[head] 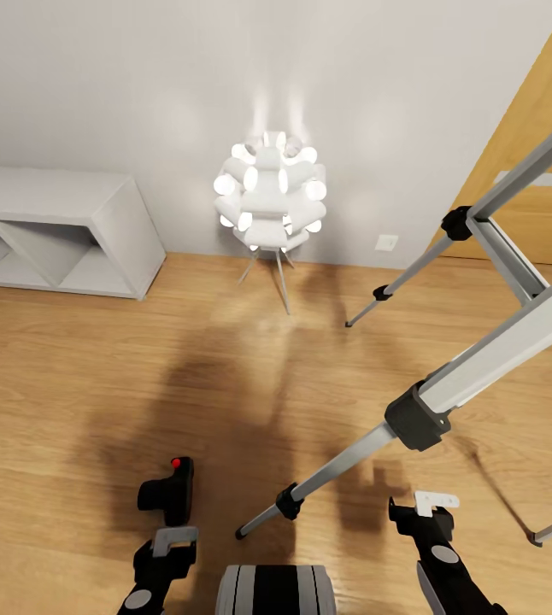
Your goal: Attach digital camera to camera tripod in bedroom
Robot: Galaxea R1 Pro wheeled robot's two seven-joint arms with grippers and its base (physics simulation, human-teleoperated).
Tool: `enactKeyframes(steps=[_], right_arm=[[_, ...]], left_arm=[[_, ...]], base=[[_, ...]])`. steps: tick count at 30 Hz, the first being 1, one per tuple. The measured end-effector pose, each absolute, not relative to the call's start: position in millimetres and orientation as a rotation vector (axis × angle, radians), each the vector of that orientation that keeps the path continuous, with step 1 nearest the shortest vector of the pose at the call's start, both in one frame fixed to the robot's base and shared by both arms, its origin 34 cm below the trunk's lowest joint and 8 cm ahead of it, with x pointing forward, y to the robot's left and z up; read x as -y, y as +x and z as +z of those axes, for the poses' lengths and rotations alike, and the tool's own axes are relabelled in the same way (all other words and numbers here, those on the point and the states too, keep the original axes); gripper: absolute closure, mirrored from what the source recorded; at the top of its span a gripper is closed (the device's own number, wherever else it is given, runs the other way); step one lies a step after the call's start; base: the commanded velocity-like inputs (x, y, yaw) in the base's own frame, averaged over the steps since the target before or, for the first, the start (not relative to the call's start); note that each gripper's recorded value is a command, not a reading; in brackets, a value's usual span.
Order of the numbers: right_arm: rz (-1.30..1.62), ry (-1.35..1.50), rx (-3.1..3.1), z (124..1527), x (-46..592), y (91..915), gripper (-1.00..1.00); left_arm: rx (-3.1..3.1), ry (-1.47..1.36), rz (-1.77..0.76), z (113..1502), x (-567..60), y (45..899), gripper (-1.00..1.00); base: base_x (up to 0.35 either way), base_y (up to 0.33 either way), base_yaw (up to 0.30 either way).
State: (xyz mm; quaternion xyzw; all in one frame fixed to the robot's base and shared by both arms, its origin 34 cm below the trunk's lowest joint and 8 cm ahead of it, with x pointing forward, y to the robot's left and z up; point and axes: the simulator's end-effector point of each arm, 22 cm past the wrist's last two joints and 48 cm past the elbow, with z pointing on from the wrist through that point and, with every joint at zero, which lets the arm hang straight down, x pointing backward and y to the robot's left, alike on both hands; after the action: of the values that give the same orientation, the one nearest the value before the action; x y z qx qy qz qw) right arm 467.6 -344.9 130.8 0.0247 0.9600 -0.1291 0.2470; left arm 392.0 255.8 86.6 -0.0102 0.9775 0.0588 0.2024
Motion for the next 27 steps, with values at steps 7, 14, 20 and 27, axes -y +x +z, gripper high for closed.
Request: enactKeyframes(steps=[7, 14, 20, 27], right_arm=[[-0.351, 0.067, -2.618, 130.7, 344.6, 467.5, -1.00], [-0.350, 0.066, -2.618, 130.7, 344.4, 467.6, -1.00], [-0.349, 0.066, -2.619, 130.5, 344.0, 467.5, -1.00], [-0.350, 0.066, -2.619, 130.5, 344.1, 467.2, -1.00]], left_arm=[[-2.731, -0.027, 0.164, 86.1, -255.9, 390.0, -1.00], [-2.731, -0.028, 0.162, 86.2, -254.0, 390.4, -1.00], [-2.727, -0.035, 0.161, 86.8, -253.1, 392.1, -1.00], [-2.715, -0.051, 0.179, 88.8, -256.4, 396.8, -1.00]], base=[[0.000, 0.000, 0.000], [0.000, 0.000, 0.000], [0.001, 0.000, 0.000], [0.055, 0.000, 0.000]])
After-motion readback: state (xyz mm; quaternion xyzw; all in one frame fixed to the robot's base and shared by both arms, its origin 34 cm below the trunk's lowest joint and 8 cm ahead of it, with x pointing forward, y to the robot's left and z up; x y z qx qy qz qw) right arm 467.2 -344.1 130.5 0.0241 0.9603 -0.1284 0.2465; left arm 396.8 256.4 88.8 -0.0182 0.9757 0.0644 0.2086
